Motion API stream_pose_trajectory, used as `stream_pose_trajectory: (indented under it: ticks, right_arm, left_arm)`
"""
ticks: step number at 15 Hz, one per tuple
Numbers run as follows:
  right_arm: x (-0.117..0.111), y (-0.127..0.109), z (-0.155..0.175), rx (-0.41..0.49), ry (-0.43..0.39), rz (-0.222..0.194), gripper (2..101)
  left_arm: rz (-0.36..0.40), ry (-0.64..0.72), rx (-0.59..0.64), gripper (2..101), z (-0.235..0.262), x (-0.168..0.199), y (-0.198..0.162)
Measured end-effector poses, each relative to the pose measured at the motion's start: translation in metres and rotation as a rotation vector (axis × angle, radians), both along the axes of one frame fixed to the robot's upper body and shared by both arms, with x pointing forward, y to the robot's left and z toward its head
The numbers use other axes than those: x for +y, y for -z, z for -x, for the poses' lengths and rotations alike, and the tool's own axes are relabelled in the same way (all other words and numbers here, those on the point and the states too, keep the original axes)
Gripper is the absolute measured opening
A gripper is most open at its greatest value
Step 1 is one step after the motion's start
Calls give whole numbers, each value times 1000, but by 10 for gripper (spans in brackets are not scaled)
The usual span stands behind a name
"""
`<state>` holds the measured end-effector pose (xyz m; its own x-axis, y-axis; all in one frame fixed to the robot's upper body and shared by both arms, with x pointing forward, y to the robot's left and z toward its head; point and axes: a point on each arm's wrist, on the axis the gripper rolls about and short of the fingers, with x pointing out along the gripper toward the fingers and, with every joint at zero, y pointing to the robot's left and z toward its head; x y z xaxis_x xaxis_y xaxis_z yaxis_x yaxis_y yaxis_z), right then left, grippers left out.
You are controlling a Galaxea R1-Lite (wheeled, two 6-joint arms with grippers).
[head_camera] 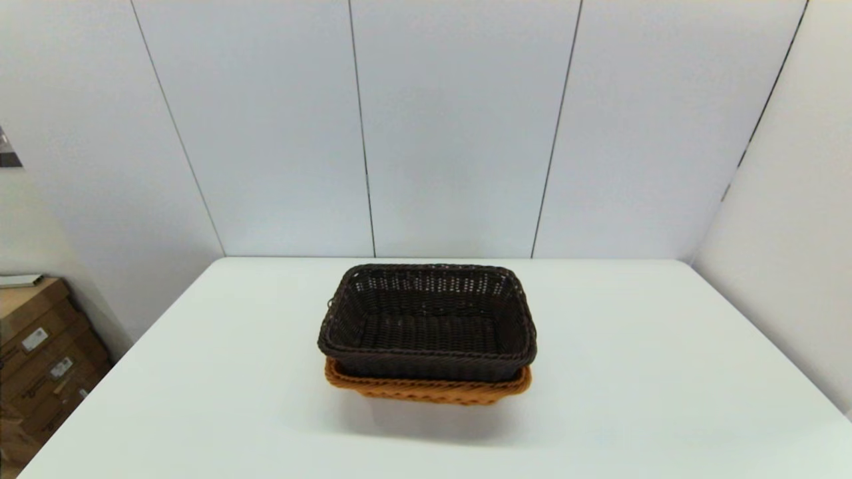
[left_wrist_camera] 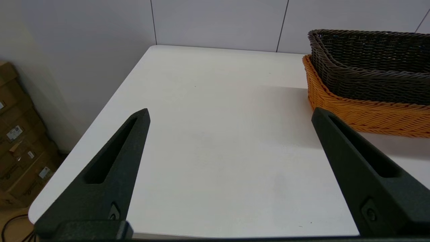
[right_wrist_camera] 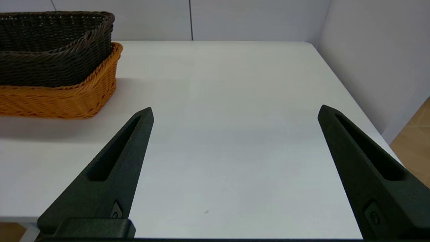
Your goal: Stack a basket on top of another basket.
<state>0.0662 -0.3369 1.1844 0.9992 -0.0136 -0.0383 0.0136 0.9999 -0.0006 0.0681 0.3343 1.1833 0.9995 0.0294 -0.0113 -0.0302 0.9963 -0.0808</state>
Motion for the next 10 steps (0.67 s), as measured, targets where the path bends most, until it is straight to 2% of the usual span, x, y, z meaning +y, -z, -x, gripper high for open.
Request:
stream_pose_trajectory:
  ticks: [3,10]
  right_arm:
    - [0,0,0,-1,0,-15,971]
    - [0,1,0,-2,1,-13,971]
  left_arm:
    - [-1,-1,0,978,0,0,0]
    - [-1,0,0,978,0,0,0]
